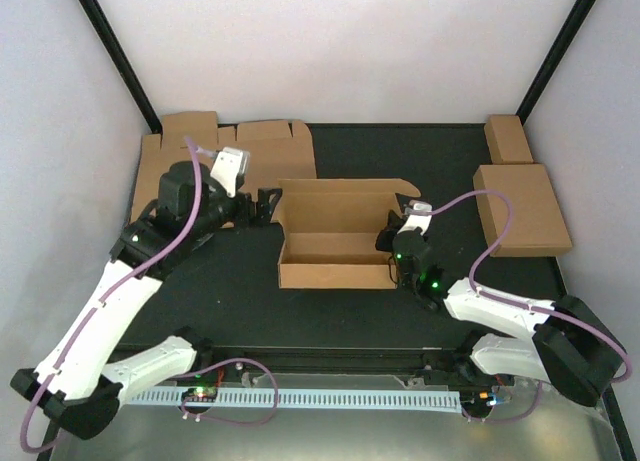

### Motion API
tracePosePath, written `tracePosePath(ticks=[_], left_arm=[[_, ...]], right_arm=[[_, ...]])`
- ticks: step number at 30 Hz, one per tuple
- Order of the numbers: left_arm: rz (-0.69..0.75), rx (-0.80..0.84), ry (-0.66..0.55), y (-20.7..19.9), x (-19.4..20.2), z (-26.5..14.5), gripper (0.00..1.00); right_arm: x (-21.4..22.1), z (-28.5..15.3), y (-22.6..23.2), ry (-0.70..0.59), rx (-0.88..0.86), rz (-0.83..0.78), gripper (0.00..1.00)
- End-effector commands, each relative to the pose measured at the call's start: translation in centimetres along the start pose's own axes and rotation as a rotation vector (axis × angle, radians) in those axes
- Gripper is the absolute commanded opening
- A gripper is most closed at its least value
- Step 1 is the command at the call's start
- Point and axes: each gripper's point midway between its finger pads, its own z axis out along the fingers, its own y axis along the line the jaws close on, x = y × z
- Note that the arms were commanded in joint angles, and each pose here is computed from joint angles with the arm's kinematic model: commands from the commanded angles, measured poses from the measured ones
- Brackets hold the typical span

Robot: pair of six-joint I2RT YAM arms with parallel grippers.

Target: Fold the paper box

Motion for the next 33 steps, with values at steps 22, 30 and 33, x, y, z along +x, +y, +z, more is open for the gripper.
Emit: tracePosePath(ticks=[22, 30, 33], left_arm=[[0.385, 0.523, 0.324, -9.0, 1.3, 11.7, 0.70], [0.445, 0.534, 0.377, -9.6, 3.3, 11.3, 0.58], [0.499, 0.513, 0.393, -10.0, 4.0, 11.0, 0.57]], right_arm=[[2.2, -0.4, 0.4, 0.066, -0.061, -0.114, 0.02], [2.0, -0.4, 0.6, 0.061, -0.068, -0.143, 0.02], [1.8, -0.4, 0.8, 0.059, -0.076, -0.156, 0.02]])
